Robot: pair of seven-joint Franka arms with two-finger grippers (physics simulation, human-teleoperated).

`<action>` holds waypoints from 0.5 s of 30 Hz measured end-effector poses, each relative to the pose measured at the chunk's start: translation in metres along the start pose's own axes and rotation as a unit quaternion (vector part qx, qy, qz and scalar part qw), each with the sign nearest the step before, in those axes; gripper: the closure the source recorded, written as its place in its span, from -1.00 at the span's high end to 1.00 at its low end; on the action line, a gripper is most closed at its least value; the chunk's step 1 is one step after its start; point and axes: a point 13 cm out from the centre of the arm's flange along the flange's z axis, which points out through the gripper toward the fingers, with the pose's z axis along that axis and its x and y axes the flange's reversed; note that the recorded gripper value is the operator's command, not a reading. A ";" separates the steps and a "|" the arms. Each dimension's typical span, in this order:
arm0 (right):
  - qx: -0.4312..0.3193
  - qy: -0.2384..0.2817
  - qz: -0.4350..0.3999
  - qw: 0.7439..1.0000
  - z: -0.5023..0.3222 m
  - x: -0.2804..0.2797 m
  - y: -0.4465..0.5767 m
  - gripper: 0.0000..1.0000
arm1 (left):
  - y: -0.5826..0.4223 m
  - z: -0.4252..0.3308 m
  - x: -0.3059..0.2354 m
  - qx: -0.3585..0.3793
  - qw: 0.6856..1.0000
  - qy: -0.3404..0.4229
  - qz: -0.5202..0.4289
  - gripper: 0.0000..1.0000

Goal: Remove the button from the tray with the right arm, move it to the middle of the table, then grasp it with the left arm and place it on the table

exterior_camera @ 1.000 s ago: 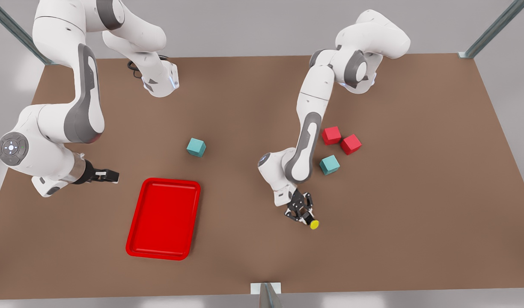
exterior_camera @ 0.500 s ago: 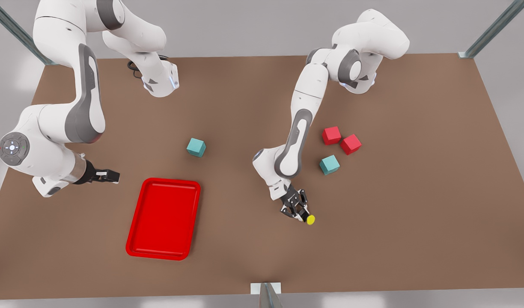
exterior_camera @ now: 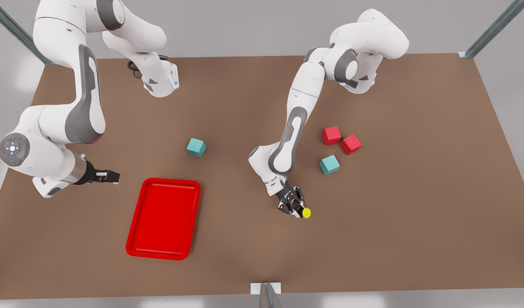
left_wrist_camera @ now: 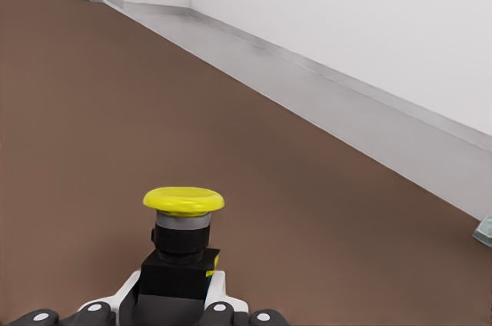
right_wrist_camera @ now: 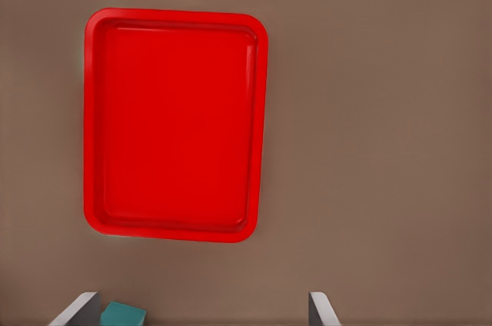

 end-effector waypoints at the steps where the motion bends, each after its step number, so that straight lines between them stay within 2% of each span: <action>1: 0.000 0.000 0.000 1.000 0.000 0.000 0.000 1.00 | 0.000 -0.001 0.001 0.000 1.000 -0.001 -0.001 -0.15; 7: 0.000 -0.003 -0.001 1.000 -0.005 -0.001 0.001 1.00 | 0.006 -0.003 0.010 0.001 1.000 -0.012 -0.001 -0.11; 8: 0.000 -0.003 -0.001 1.000 -0.005 -0.001 0.001 1.00 | 0.006 -0.004 0.011 0.001 1.000 -0.013 -0.001 0.23; 9: 0.000 -0.003 -0.001 1.000 -0.005 -0.001 0.001 1.00 | 0.006 -0.004 0.010 0.002 1.000 -0.015 -0.002 0.88; 10: 0.000 -0.003 -0.001 1.000 -0.005 -0.001 0.001 1.00 | 0.005 -0.004 0.009 0.005 1.000 -0.017 -0.004 1.00; 15: 0.000 -0.002 -0.001 1.000 -0.004 -0.001 0.001 1.00 | 0.001 -0.006 0.006 0.013 1.000 -0.021 -0.013 1.00</action>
